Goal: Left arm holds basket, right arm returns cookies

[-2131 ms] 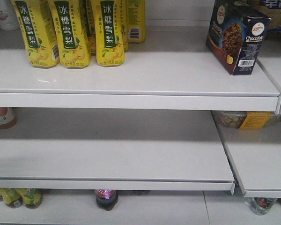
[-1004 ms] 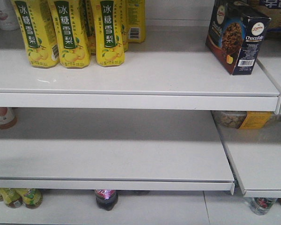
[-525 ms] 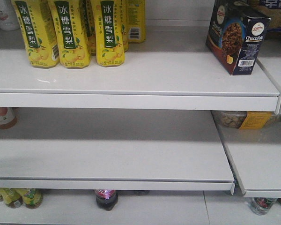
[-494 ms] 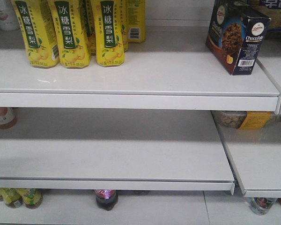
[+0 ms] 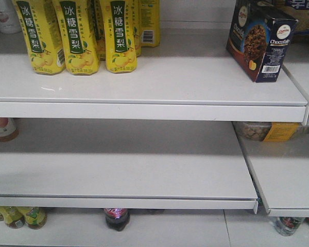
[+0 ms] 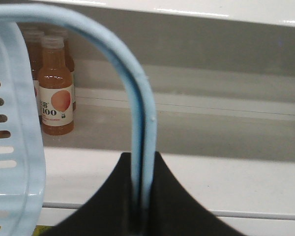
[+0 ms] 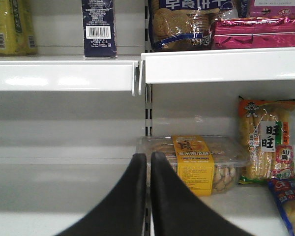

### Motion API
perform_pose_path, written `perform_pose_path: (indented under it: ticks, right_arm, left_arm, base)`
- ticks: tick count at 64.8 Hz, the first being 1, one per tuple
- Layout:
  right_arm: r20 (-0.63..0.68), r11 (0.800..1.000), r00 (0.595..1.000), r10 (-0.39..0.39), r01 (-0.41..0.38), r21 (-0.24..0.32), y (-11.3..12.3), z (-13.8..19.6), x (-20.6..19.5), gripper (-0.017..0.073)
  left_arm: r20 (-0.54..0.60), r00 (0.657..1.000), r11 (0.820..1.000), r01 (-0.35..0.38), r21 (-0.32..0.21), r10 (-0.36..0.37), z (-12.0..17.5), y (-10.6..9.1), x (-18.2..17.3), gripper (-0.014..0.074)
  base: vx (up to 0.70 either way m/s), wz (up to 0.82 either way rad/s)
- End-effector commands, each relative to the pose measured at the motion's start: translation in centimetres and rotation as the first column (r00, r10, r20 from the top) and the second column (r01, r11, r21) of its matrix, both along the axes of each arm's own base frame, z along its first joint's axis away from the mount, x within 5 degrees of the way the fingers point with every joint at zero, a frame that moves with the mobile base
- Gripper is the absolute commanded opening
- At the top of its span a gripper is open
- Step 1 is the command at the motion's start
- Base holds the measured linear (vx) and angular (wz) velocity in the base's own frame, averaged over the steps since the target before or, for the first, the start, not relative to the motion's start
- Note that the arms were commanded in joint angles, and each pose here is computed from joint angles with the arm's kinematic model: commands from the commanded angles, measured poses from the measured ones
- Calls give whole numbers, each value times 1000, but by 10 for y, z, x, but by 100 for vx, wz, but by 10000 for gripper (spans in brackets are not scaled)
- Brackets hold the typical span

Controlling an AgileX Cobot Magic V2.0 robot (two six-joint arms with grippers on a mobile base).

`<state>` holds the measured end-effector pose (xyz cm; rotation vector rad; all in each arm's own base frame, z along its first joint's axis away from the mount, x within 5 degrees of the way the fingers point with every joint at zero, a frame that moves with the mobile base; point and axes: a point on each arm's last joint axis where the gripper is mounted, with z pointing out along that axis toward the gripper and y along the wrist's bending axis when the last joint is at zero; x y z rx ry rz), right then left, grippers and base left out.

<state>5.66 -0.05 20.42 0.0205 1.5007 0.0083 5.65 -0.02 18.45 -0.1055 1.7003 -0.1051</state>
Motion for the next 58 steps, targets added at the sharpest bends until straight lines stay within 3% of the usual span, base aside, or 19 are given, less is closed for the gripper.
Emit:
perform_pose_path:
  ticks: [1,58]
  right_arm:
    - [72,1000,997,2,-1,-13,0,2,-1,-10]
    - [71,1000,997,2,-1,-13,0,2,-1,-10]
  left_arm:
    - [150,989,1000,5,29,-9,21,0,-2,-3]
    - [150,989,1000,5,29,-9,21,0,-2,-3]
  base:
    - [0,0]
    - [0,0]
